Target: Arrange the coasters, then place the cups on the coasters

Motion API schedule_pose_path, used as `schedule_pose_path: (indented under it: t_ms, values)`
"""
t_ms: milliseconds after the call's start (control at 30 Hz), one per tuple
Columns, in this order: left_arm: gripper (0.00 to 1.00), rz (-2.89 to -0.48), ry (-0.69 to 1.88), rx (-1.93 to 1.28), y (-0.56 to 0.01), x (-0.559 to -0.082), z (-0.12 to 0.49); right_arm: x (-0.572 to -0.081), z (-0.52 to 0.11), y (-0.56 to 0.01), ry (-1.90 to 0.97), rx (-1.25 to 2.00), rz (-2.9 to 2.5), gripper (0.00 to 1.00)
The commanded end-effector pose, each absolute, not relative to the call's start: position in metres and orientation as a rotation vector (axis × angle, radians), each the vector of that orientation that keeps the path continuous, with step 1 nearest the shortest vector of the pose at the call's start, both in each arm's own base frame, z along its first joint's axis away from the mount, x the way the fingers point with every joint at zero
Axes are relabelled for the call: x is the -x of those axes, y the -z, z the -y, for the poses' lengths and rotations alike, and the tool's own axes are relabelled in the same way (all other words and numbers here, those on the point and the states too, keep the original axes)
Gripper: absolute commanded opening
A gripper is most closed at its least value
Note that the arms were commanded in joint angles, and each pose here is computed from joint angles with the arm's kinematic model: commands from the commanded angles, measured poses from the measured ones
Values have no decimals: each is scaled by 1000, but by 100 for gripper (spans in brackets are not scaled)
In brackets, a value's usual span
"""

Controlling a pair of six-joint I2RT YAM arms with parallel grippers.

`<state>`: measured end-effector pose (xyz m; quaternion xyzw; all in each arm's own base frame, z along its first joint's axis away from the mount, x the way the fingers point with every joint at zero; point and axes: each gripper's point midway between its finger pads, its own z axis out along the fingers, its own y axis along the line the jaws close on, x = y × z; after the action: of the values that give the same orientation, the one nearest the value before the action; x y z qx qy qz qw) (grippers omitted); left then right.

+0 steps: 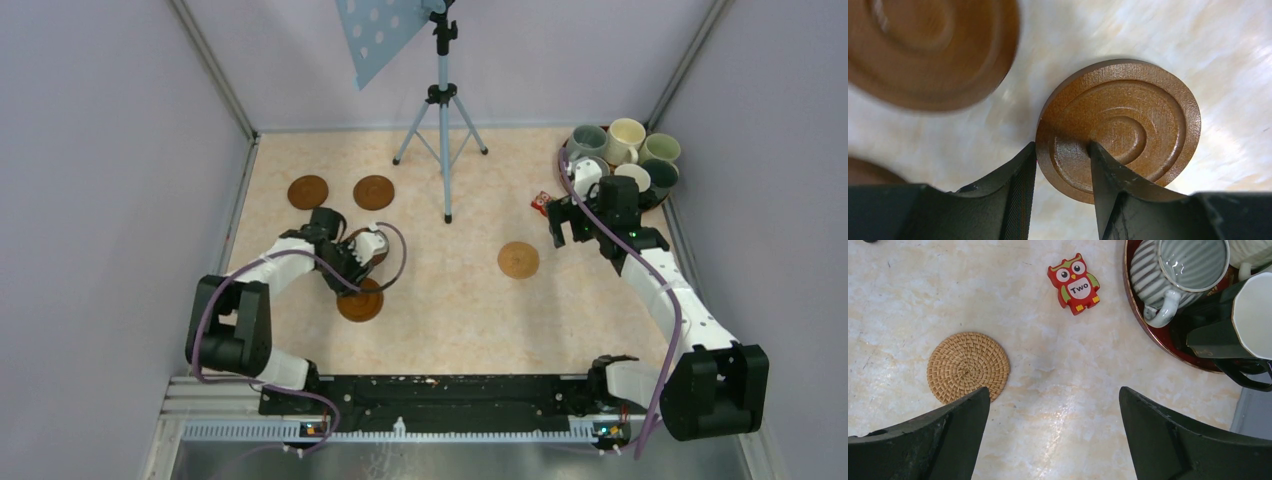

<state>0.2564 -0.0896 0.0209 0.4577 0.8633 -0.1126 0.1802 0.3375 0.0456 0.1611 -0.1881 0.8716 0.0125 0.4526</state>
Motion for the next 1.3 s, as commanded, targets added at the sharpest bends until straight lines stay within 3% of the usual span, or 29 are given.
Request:
schedule_pose_path:
  t_ms: [0, 500, 833, 1267]
  values:
    - [48, -2562, 159, -1331, -6, -233, 16, -342, -47, -181, -36, 460, -2093, 99]
    - [48, -2678, 87, -1048, -7, -222, -101, -343, -48, -179, -39, 464, -2100, 99]
    - [51, -2674, 86, -1028, -14, -219, -108, -343, -47, -177, -38, 466, -2106, 99]
    - [69, -2584, 109, -952, -64, -242, -101, -343, -48, -178, -45, 468, -2104, 99]
